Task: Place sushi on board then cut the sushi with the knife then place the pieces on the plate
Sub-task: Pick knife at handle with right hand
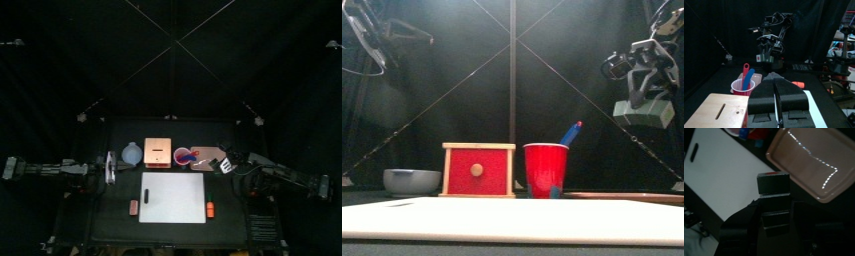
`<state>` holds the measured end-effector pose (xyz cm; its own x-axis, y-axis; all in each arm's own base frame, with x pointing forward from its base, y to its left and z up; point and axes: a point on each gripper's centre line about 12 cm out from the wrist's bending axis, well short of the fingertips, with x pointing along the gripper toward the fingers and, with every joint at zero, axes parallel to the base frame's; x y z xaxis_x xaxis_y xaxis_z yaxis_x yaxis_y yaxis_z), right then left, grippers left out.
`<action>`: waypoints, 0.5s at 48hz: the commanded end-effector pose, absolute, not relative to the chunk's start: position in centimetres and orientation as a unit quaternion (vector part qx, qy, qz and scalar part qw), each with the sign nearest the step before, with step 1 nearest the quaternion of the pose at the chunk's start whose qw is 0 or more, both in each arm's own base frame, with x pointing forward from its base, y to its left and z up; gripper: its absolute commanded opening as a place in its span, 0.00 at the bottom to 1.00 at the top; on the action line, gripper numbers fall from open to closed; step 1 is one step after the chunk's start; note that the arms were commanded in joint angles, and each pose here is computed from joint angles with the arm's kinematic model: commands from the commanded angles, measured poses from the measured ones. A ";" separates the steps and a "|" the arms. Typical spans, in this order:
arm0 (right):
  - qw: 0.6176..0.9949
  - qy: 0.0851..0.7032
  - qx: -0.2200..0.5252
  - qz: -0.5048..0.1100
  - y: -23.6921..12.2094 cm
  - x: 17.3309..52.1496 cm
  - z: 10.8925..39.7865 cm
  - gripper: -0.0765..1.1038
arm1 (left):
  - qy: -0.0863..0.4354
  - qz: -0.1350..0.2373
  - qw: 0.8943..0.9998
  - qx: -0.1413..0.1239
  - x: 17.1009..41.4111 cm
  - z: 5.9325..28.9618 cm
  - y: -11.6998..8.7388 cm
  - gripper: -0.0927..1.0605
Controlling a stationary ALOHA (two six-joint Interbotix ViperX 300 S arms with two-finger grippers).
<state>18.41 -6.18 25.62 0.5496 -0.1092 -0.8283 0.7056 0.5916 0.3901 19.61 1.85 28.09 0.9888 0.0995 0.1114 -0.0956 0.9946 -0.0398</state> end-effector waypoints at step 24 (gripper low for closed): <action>0.756 0.430 0.453 -0.198 0.2 29.2 22.8 0.60 | -0.057 0.054 0.997 -0.015 19.6 27.9 2.0 0.14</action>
<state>27.67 -0.76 22.07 0.5377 0.0715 -0.8401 0.6894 0.5362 0.4870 19.49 1.99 27.55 0.9893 0.1072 0.0992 -0.1037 0.9938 -0.0396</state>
